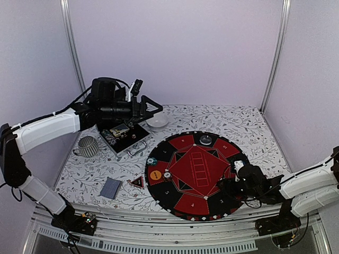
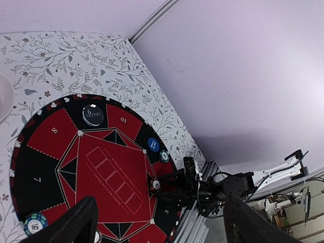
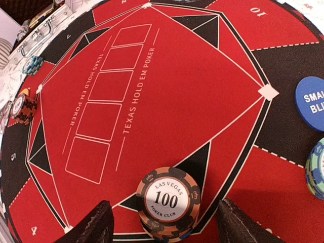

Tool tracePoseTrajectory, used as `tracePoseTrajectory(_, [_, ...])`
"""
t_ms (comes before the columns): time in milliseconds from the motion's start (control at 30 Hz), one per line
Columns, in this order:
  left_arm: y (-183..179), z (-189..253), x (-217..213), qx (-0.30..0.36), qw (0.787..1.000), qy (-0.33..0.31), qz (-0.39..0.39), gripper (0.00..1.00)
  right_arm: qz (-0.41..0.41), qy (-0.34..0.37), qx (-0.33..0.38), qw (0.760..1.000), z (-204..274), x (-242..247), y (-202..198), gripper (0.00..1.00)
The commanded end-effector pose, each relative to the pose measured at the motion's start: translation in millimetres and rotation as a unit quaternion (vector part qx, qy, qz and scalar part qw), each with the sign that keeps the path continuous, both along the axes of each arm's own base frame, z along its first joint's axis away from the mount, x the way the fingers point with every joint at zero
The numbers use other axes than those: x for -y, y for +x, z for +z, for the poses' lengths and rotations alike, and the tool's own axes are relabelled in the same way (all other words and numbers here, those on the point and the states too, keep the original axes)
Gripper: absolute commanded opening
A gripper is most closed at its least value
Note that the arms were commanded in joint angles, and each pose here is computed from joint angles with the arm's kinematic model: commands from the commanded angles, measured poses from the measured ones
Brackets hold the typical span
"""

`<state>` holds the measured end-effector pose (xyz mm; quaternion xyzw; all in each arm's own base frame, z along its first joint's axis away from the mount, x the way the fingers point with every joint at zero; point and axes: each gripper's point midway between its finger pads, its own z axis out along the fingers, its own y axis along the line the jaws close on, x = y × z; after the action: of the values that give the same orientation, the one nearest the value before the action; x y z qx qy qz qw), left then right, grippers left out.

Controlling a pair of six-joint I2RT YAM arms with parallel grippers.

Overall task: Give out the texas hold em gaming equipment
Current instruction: Place the poker chips pile on the poker table mat, then adjust the poker chips pile in the small blind area.

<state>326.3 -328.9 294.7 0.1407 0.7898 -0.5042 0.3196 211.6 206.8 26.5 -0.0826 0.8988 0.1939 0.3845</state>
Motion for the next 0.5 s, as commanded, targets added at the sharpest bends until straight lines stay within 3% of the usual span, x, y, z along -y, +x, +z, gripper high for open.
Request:
tracePoseTrajectory(0, [-2,1,-11,0.006,1.0,0.004,0.004,0.88,-0.008,-0.01,0.001,1.0,13,3,1,0.77])
tracePoseTrajectory(67, [-1,1,-12,0.006,1.0,0.004,0.005,0.88,-0.02,-0.02,0.004,1.0,26,4,6,1.0])
tracePoseTrajectory(233, [-1,2,-15,0.009,1.0,0.004,0.007,0.88,0.001,-0.038,0.013,0.999,72,-8,14,0.99])
tracePoseTrajectory(467, [-1,5,-18,0.014,1.0,0.005,0.008,0.88,0.123,-0.07,-0.024,0.99,141,-25,24,0.99])
